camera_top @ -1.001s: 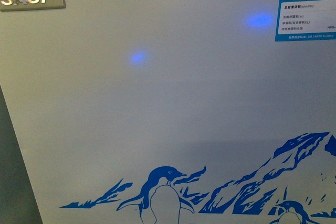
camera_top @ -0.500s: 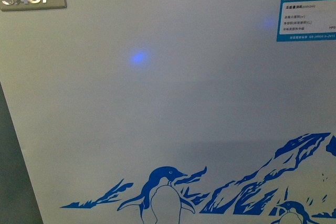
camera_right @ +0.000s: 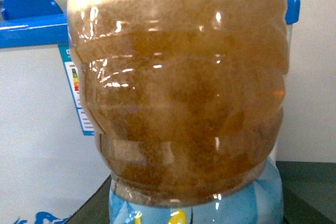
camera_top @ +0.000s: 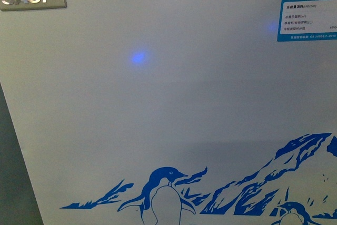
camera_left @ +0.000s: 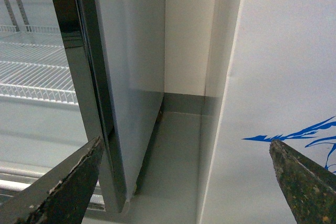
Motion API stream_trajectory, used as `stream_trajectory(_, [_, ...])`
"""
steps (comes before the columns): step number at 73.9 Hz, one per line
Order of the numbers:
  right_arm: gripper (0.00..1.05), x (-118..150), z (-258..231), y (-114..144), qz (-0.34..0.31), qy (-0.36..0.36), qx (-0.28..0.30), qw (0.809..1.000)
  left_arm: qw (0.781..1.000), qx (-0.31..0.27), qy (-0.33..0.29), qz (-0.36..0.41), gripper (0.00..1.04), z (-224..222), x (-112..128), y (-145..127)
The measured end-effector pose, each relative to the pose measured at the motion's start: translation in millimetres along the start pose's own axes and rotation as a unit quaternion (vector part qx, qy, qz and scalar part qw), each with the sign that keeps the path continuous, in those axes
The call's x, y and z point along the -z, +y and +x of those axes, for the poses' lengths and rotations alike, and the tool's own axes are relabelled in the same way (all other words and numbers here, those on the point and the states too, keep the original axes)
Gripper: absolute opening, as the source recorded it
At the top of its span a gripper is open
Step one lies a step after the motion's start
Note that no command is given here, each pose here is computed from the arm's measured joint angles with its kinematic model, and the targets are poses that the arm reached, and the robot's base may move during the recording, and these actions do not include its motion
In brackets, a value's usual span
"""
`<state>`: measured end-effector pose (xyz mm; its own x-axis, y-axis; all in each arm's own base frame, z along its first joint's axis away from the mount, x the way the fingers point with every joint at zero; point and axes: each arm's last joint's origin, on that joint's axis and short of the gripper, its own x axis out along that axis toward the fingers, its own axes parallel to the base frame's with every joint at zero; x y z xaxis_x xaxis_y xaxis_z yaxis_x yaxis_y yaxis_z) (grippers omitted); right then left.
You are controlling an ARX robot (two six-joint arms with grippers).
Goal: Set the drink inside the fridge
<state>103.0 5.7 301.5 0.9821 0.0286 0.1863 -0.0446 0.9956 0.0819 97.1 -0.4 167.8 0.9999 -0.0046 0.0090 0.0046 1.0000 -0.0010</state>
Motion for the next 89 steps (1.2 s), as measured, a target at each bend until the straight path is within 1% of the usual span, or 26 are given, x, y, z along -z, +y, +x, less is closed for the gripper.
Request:
stream_trajectory(16, [0.42, 0.8, 0.0, 1.5, -0.011, 0.000, -0.008, 1.000, 1.000, 0.000, 0.000, 0.000, 0.97, 0.0, 0.0, 0.0])
stream_trajectory(89, [0.41, 2.2, -0.2, 1.3, -0.017, 0.001, -0.006, 1.000, 1.000, 0.000, 0.000, 0.000, 0.97, 0.0, 0.0, 0.0])
